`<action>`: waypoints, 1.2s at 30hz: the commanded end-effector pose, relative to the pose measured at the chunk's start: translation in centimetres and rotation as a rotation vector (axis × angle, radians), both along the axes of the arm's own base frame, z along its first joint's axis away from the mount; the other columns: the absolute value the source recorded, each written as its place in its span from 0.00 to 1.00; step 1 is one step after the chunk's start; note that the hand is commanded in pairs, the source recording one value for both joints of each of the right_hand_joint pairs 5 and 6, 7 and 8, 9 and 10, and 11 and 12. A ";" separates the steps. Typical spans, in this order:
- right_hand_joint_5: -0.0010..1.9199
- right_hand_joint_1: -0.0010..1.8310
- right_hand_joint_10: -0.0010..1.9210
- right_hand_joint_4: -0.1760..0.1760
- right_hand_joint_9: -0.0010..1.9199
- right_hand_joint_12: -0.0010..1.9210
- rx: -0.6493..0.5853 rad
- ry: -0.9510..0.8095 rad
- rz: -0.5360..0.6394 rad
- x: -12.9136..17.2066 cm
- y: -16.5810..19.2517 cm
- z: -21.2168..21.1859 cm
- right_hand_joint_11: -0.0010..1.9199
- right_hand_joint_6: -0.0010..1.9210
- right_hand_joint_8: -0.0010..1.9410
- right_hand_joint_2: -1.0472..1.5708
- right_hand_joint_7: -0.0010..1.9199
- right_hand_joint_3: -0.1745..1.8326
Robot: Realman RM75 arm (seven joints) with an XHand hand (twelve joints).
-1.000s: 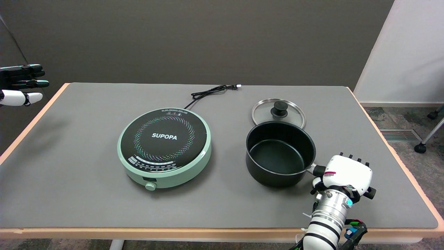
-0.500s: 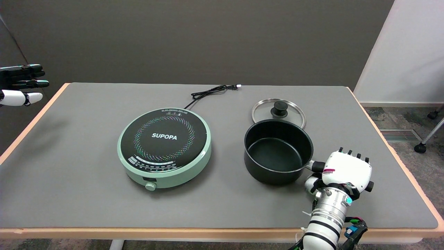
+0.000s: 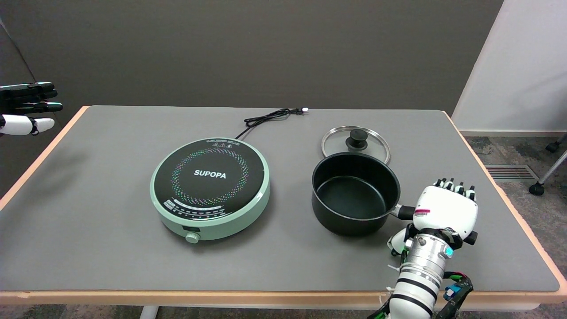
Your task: Place the pot onto the table.
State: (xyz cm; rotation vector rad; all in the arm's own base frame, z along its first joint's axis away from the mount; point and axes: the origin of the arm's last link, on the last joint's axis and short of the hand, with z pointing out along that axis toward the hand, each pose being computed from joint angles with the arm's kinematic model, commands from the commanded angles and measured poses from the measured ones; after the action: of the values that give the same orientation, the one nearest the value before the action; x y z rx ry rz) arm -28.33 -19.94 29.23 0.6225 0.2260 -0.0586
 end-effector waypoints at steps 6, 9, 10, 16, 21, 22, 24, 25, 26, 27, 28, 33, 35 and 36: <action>0.08 0.67 0.08 0.05 0.08 0.08 0.081 0.036 0.192 5.3 0.0 -1.8 0.08 0.08 0.08 0.13 0.08 0.67; 0.03 0.68 0.03 0.11 0.03 0.03 0.126 0.072 0.231 6.7 -0.3 -2.6 0.03 0.03 0.03 0.14 0.03 0.63; 0.03 0.68 0.03 0.11 0.03 0.03 0.140 0.078 0.242 7.0 -0.3 -2.7 0.03 0.03 0.03 0.14 0.03 0.63; 0.03 0.68 0.03 0.14 0.03 0.03 0.242 0.122 0.314 9.4 -0.9 -3.9 0.03 0.03 0.03 0.13 0.03 0.65; 0.03 0.68 0.03 0.16 0.03 0.03 0.345 0.183 0.364 11.4 -1.9 -4.9 0.03 0.03 0.03 0.13 0.03 0.66; 0.03 0.67 0.03 0.17 0.03 0.03 0.361 0.193 0.375 11.8 -2.1 -4.9 0.03 0.03 0.03 0.13 0.03 0.67; 0.03 0.67 0.03 0.17 0.03 0.03 0.390 0.226 0.409 12.7 -2.6 -4.6 0.03 0.03 0.03 0.13 0.03 0.67; 0.03 0.67 0.03 0.17 0.03 0.03 0.398 0.243 0.418 13.0 -2.9 -4.4 0.03 0.03 0.03 0.14 0.03 0.67; 0.03 0.66 0.03 0.17 0.03 0.03 0.408 0.265 0.427 13.4 -3.3 -4.0 0.03 0.03 0.03 0.16 0.03 0.66; 0.03 0.66 0.03 0.16 0.03 0.03 0.420 0.279 0.432 13.6 -3.6 -3.7 0.03 0.03 0.03 0.19 0.03 0.63; 0.03 0.65 0.03 0.15 0.03 0.03 0.435 0.281 0.437 13.7 -3.9 -3.5 0.03 0.03 0.03 0.20 0.03 0.62; 0.03 0.63 0.03 0.00 0.03 0.03 0.518 0.176 0.488 14.0 -6.1 0.2 0.03 0.03 0.03 0.26 0.03 0.58; 0.03 0.63 0.03 0.01 0.03 0.03 0.555 0.081 0.546 14.0 -6.6 1.9 0.03 0.03 0.03 0.27 0.03 0.57; 0.03 0.63 0.03 0.01 0.03 0.03 0.576 0.030 0.572 14.0 -6.9 2.6 0.03 0.03 0.03 0.28 0.03 0.56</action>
State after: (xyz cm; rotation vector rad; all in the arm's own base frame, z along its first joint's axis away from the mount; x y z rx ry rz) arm -17.85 -22.75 26.07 0.8956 0.5089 0.2752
